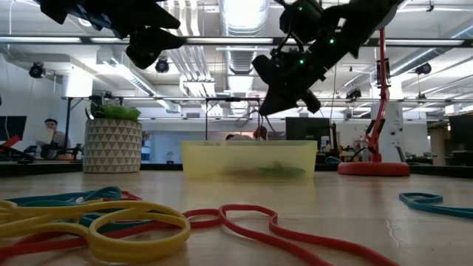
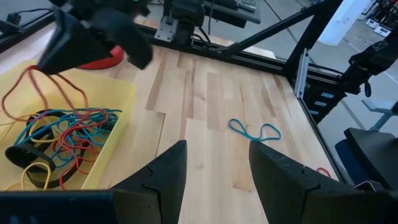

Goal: Pick and place rubber bands into bin
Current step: Put the red rubber band into the yellow bin, then put the blue rubber band into the yellow bin

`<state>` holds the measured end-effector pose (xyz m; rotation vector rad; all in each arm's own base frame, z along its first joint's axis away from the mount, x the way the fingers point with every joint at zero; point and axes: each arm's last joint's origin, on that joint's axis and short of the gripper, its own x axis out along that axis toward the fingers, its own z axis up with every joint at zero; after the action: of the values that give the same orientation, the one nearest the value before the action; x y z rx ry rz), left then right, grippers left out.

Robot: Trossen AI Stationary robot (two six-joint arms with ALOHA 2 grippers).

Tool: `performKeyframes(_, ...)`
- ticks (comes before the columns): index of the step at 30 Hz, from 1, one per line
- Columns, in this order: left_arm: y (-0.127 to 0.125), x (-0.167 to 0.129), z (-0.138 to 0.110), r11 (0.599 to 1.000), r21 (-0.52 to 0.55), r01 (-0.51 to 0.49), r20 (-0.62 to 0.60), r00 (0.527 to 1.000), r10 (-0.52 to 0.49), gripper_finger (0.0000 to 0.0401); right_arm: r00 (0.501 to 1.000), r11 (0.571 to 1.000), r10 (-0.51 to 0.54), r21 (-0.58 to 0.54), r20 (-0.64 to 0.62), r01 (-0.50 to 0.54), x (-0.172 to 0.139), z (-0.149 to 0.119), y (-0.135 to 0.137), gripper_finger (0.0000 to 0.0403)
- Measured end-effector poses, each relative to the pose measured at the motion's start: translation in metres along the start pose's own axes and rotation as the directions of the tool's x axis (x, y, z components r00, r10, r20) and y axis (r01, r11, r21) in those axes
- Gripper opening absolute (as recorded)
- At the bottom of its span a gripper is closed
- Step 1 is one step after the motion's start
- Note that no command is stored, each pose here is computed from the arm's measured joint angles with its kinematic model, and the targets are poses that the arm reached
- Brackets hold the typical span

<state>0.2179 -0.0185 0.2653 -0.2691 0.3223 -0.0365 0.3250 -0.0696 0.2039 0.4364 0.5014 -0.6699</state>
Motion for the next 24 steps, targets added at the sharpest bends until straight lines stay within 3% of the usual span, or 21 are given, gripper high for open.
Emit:
performKeyframes(9, 0.0, 0.0, 0.001, 0.997, -0.07, -0.014, 0.012, 1.0, 0.014, 0.0158, 0.986, 0.999, 0.039, 0.036, -0.161, -0.033, 0.01, 0.004, -0.032, 0.0008)
performKeyframes(16, 0.001, 0.001, 0.004, 0.996, -0.081, -0.044, 0.055, 0.997, 0.049, 0.0158, 0.962, 0.994, 0.103, 0.002, -0.253, -0.107, 0.011, -0.001, -0.034, 0.0011)
performKeyframes(24, 0.002, 0.009, 0.003, 0.992, -0.106, -0.066, 0.077, 0.994, 0.074, 0.0158, 0.956, 0.989, 0.127, -0.045, -0.266, -0.144, 0.01, -0.001, -0.033, 0.0082)
